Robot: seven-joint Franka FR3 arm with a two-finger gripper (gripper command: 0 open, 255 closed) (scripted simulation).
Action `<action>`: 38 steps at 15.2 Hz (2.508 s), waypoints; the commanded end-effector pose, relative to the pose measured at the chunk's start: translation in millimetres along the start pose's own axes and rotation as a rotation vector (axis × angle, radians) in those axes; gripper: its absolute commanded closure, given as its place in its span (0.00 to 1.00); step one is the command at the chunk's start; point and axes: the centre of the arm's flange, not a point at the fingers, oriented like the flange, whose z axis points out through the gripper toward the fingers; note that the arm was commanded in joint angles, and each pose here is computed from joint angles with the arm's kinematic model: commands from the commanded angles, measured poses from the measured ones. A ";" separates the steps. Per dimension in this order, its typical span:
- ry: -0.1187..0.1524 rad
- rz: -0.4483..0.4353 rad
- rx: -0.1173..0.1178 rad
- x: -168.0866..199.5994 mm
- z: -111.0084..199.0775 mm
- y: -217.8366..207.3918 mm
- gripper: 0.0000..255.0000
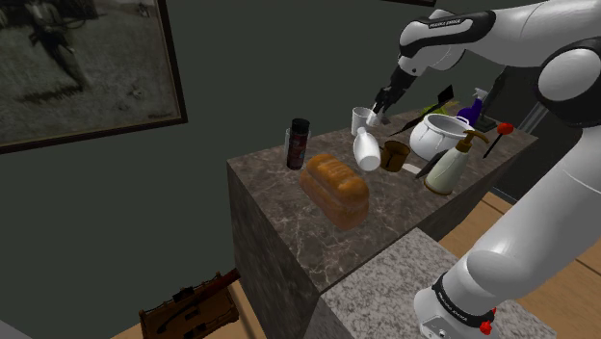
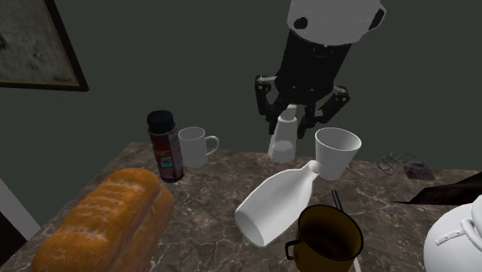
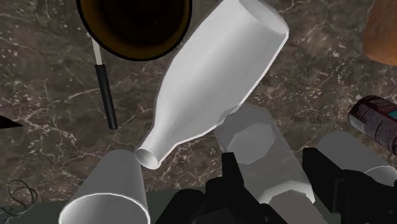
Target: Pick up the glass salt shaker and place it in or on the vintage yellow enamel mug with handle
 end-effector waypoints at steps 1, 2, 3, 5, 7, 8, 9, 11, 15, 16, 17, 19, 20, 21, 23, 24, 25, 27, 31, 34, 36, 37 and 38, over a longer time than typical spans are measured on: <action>0.000 -0.001 0.001 -21.6 -11.0 15.1 1.00; 0.000 -0.001 0.001 -31.9 -15.2 22.3 1.00; 0.000 -0.001 0.001 -42.1 -19.5 29.4 1.00; 0.000 -0.001 0.001 -62.5 -28.1 43.8 1.00; 0.000 -0.001 0.001 -82.9 -36.7 58.1 1.00; 0.000 -0.001 0.001 -93.2 -40.9 65.3 1.00; 0.000 -0.001 0.001 -98.3 -43.1 69.0 1.00; 0.000 -0.001 0.001 -100.9 -33.0 70.2 1.00; 0.000 -0.001 0.001 -106.0 -12.6 72.7 1.00; 0.000 -0.001 0.001 -107.3 -7.5 73.3 1.00; 0.000 -0.001 0.001 -108.6 -2.5 74.0 1.00; 0.000 -0.001 0.001 -111.1 7.7 75.2 1.00; 0.000 -0.001 0.001 -112.4 12.8 75.8 1.00; 0.000 -0.001 0.001 -113.7 17.9 76.5 1.00; 0.000 -0.001 0.001 -116.2 28.1 77.7 1.00; 0.000 -0.001 0.001 -117.5 33.1 78.3 1.00; 0.000 -0.001 0.001 -118.9 38.6 79.0 1.00; 0.000 -0.001 0.001 -118.9 38.6 79.0 1.00; 0.000 -0.001 0.001 -118.9 38.6 79.0 1.00; 0.000 -0.001 0.001 -118.9 38.6 79.0 0.00; 0.000 -0.001 0.001 -118.9 38.6 79.0 0.00; 0.000 -0.001 0.001 -118.9 38.6 79.0 0.00; 0.000 -0.001 0.001 -118.9 38.6 79.0 0.00</action>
